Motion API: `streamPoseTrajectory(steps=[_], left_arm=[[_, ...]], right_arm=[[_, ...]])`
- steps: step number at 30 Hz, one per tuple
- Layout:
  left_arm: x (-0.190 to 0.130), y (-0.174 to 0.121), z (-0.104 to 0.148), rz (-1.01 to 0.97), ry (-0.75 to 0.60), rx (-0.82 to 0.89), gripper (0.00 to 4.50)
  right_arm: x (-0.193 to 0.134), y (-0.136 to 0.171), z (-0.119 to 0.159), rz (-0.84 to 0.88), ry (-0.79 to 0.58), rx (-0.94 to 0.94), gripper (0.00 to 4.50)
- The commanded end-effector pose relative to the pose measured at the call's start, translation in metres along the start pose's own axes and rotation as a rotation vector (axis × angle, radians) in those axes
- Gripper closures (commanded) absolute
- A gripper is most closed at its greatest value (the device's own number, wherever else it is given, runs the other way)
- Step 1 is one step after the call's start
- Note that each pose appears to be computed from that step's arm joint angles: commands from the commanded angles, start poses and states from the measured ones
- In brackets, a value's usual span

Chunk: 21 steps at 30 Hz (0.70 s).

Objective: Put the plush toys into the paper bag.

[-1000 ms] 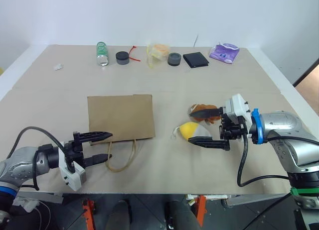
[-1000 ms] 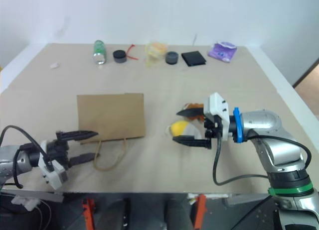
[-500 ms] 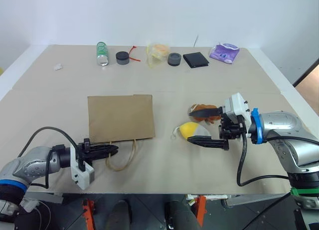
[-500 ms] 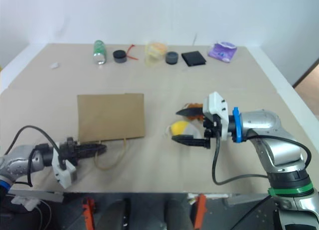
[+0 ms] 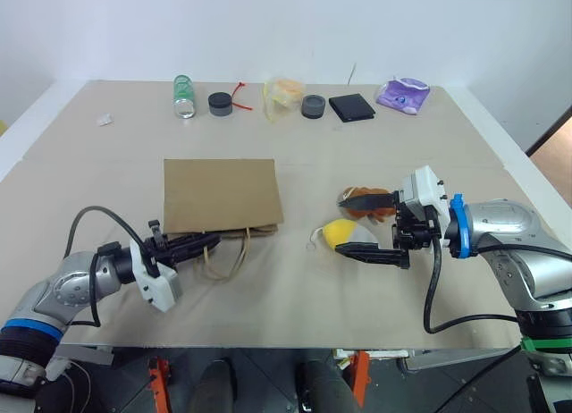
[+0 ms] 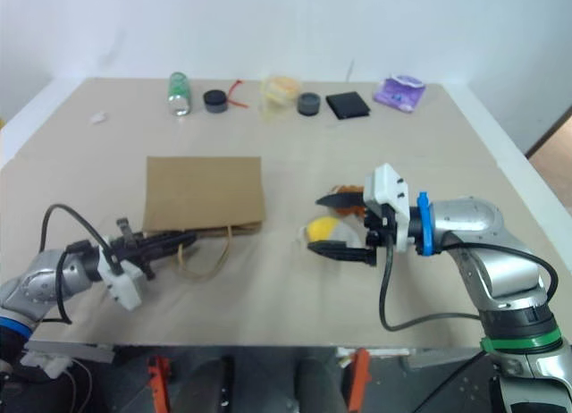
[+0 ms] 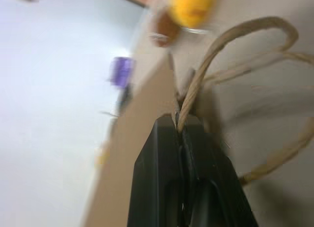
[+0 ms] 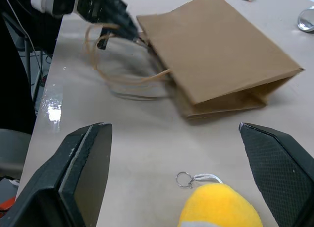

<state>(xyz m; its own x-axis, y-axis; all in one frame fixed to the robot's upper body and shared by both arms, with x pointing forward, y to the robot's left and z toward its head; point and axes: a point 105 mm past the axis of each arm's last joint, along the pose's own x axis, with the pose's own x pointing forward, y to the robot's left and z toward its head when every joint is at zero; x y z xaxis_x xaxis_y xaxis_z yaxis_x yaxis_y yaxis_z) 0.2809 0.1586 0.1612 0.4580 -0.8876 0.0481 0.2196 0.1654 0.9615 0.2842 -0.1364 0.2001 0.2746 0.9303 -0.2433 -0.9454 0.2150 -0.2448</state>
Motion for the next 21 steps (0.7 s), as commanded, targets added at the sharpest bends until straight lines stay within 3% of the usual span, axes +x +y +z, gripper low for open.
streamPoseTrajectory(steps=[1,4,7,11,15,16,21], left_arm=[[0.004,0.028,0.003,0.122,0.005,-0.045,4.42],[0.007,0.032,0.006,0.146,0.007,-0.078,4.42],[0.011,0.029,0.008,0.146,0.011,-0.105,4.50],[0.014,0.029,0.011,0.169,0.010,-0.134,4.50],[0.017,0.033,0.014,0.190,0.011,-0.150,4.50],[0.017,0.034,0.014,0.199,0.013,-0.156,4.50],[0.018,0.041,0.016,0.245,0.020,-0.190,4.50]], right_arm=[[0.003,0.003,0.017,-0.001,-0.042,-0.032,0.00],[0.017,0.009,0.013,0.003,-0.041,0.032,0.00],[0.044,0.011,0.004,-0.048,-0.061,0.092,0.67],[0.074,0.005,-0.013,-0.142,-0.096,0.192,2.23],[0.097,0.002,-0.012,-0.194,-0.141,0.241,4.23],[0.101,0.002,-0.012,-0.202,-0.149,0.251,4.44],[0.126,-0.004,-0.016,-0.266,-0.200,0.302,4.44]])
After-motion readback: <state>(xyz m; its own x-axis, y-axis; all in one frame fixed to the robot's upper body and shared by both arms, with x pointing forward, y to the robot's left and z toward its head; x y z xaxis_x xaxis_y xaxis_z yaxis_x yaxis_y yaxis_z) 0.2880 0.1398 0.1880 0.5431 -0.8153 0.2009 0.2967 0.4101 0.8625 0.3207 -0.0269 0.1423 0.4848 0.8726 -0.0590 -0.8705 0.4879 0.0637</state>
